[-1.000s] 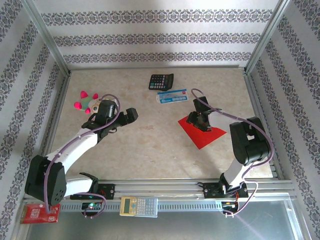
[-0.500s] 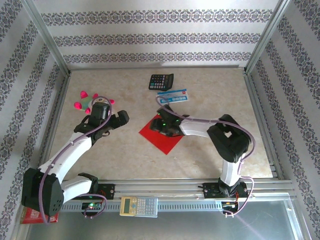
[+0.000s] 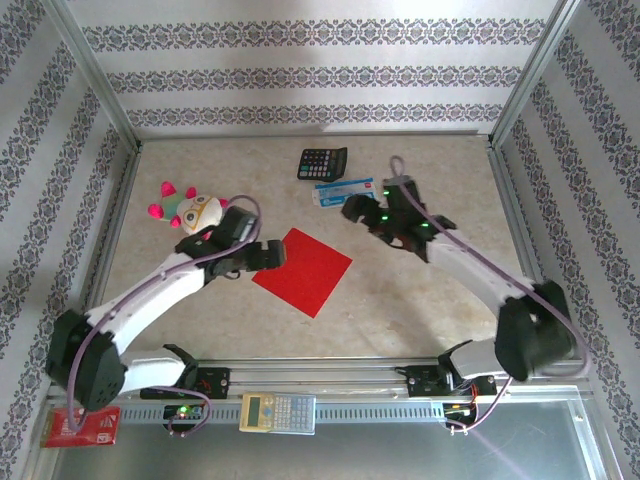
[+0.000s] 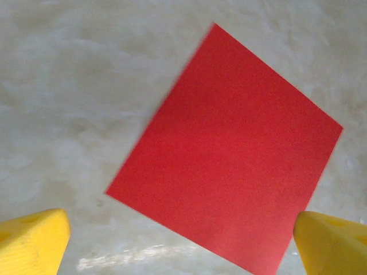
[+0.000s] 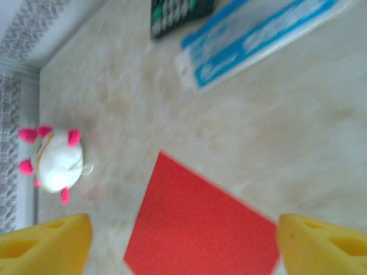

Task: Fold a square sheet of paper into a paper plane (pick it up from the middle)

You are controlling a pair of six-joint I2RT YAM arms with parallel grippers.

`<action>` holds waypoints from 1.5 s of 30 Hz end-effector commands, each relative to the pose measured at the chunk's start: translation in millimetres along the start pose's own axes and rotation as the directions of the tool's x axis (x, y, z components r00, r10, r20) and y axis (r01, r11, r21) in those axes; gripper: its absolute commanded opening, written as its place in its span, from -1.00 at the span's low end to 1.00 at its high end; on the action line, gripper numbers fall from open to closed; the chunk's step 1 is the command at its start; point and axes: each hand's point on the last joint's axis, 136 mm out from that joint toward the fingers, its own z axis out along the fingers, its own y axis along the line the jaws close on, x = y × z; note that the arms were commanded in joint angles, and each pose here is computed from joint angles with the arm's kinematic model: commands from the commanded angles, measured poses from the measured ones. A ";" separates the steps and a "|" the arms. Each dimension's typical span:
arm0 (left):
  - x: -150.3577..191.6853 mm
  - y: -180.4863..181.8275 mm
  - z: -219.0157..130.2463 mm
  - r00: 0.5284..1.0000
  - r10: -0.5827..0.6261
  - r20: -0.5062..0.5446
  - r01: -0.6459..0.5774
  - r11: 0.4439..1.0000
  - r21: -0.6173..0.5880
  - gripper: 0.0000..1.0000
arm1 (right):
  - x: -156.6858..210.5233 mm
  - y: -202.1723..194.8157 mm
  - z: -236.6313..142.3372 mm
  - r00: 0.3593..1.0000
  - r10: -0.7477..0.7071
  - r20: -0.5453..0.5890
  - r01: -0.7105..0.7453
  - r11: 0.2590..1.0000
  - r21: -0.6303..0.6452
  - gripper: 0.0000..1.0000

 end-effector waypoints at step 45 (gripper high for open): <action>65.7 -33.0 133.9 0.750 0.347 -0.563 -0.446 0.894 -0.044 0.99 | 23.0 -132.5 -50.6 0.997 0.005 0.071 -0.020 0.978 0.208 0.96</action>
